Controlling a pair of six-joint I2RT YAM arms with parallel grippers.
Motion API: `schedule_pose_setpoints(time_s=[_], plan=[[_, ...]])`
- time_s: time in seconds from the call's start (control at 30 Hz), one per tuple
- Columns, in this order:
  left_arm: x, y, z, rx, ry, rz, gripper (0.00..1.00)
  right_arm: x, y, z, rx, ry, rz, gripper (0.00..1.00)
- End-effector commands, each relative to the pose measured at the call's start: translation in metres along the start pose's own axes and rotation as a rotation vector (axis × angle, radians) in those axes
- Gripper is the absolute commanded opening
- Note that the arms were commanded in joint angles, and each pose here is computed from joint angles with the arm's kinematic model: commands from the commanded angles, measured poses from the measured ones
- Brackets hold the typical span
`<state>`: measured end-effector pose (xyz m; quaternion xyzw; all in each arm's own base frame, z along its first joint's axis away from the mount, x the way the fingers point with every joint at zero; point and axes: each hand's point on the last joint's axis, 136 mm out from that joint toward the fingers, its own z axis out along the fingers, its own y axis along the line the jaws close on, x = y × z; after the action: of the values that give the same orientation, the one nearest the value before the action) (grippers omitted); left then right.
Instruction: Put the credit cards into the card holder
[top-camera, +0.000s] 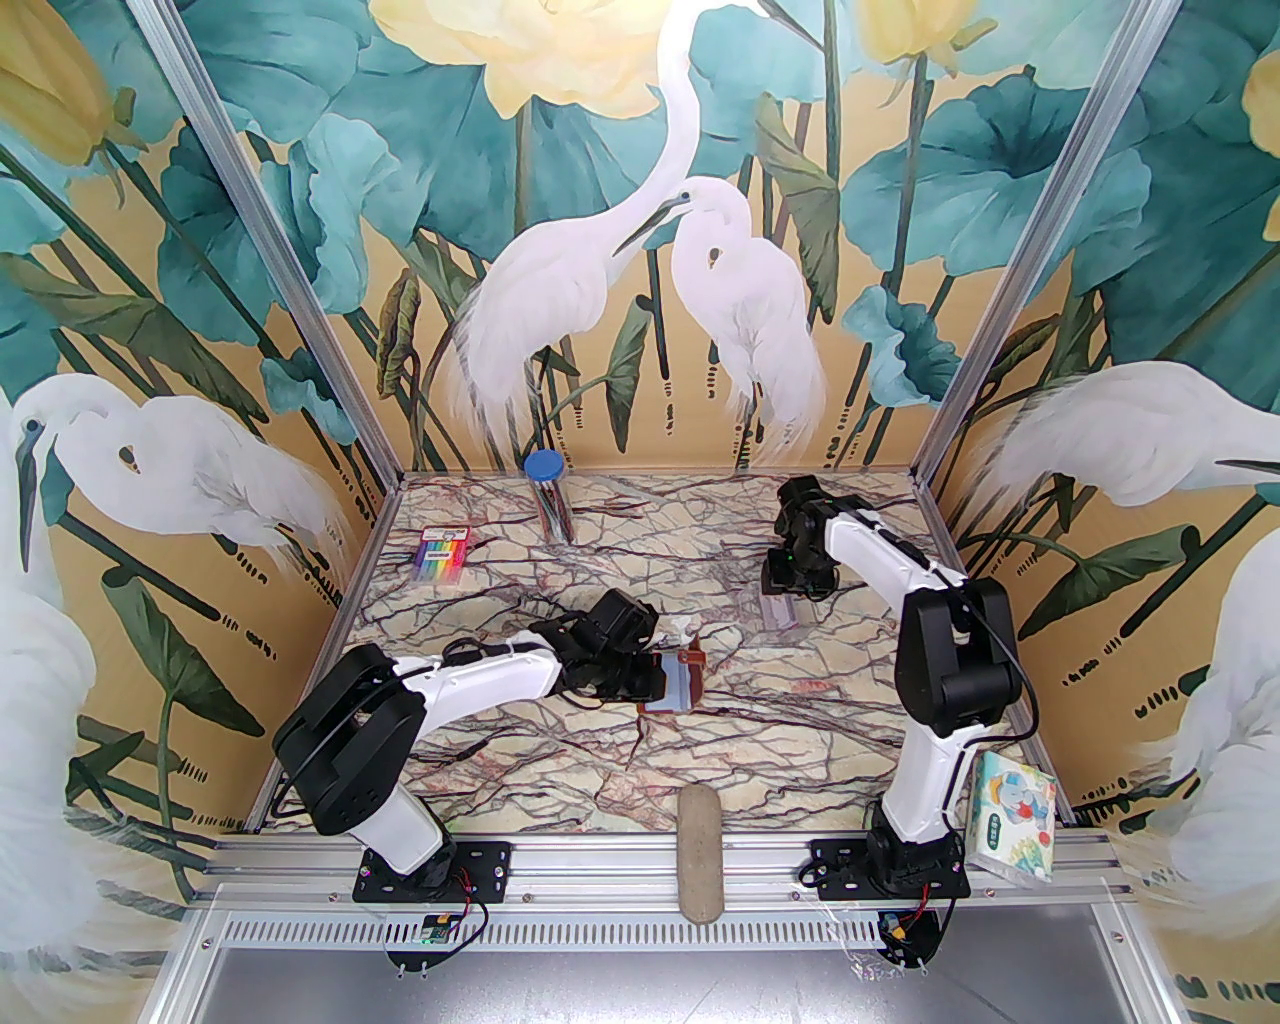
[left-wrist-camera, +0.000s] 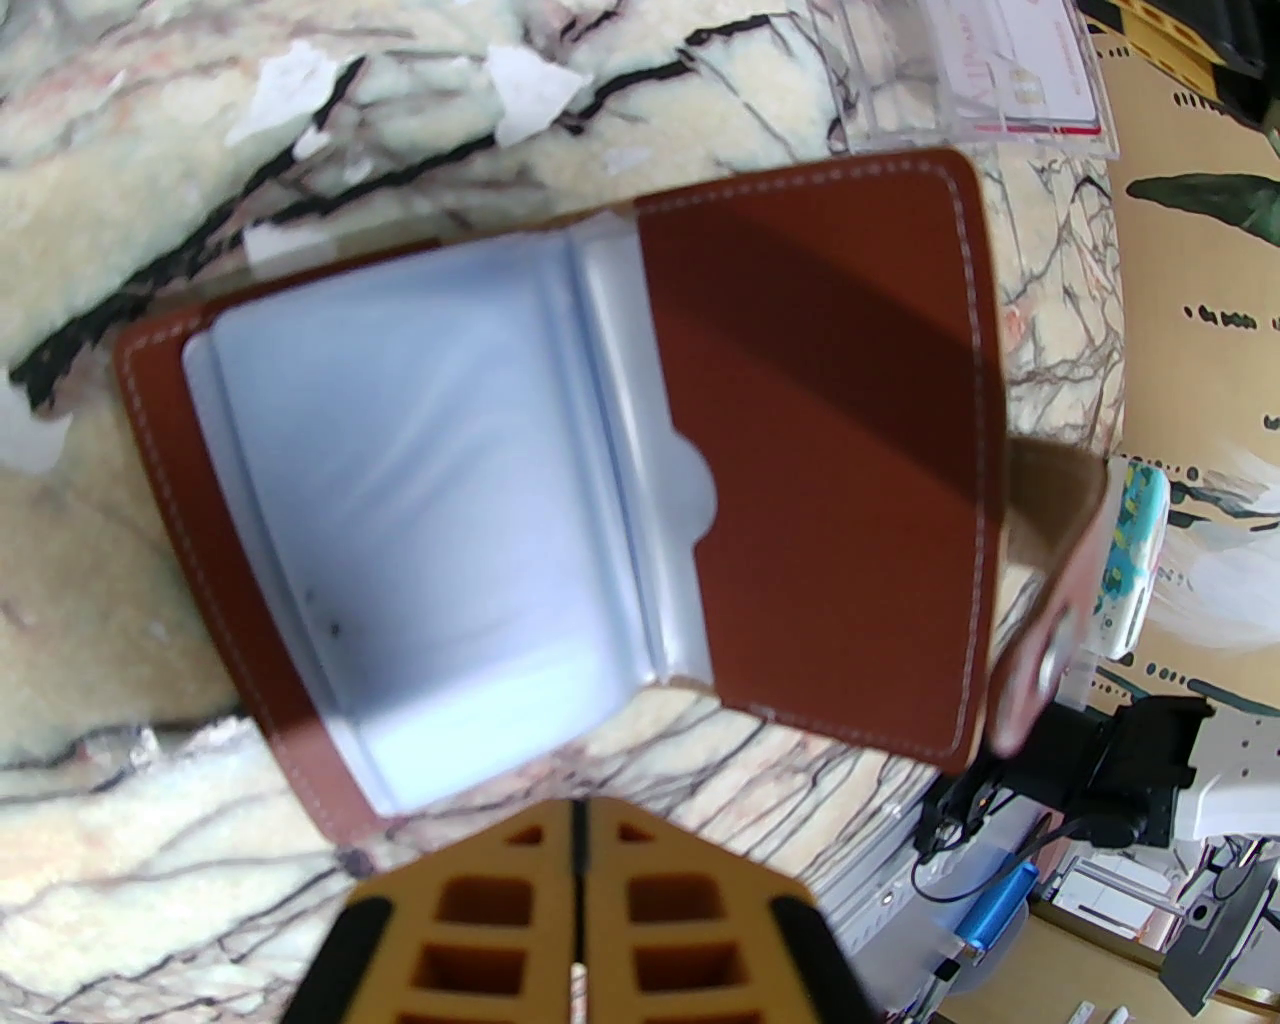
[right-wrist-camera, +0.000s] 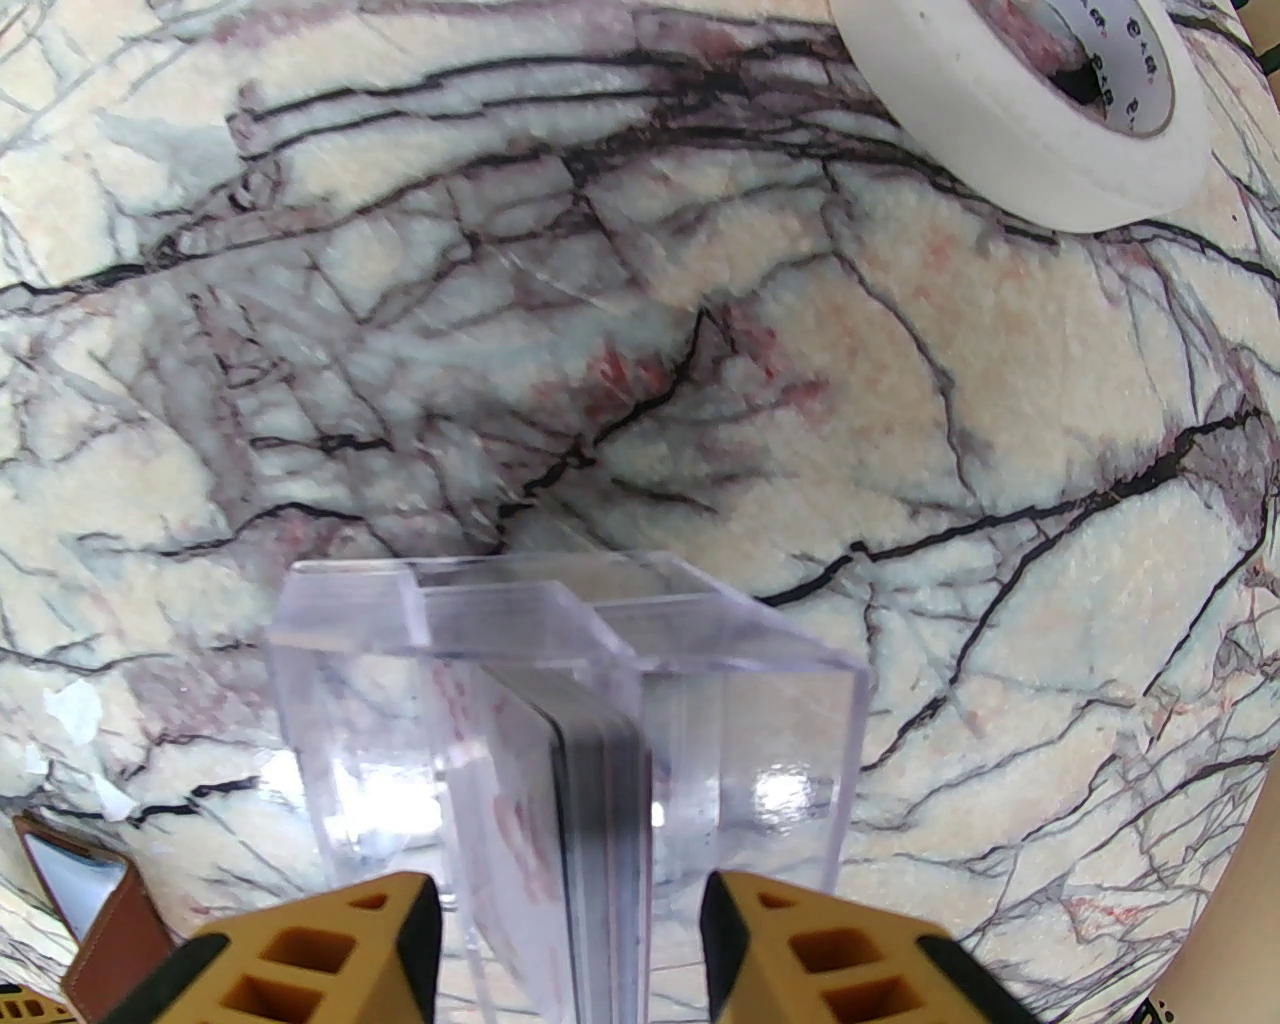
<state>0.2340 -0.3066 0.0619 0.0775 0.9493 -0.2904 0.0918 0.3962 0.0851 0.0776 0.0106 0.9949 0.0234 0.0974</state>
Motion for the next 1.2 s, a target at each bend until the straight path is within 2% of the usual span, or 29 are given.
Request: schedule_pose_setpoints(time_s=[0.0, 0.5, 1.17], plan=[[-0.007, 0.002, -0.006, 0.011, -0.04, -0.016, 0.08, 0.0, -0.003, 0.002, 0.04, 0.012, -0.018, 0.5], [-0.005, 0.005, 0.001, 0.022, -0.027, -0.032, 0.09, 0.004, -0.013, 0.015, 0.096, 0.051, -0.031, 0.5], [-0.004, 0.004, 0.005, 0.024, -0.009, -0.033, 0.09, 0.0, -0.031, -0.009, 0.204, 0.021, -0.039, 0.45]])
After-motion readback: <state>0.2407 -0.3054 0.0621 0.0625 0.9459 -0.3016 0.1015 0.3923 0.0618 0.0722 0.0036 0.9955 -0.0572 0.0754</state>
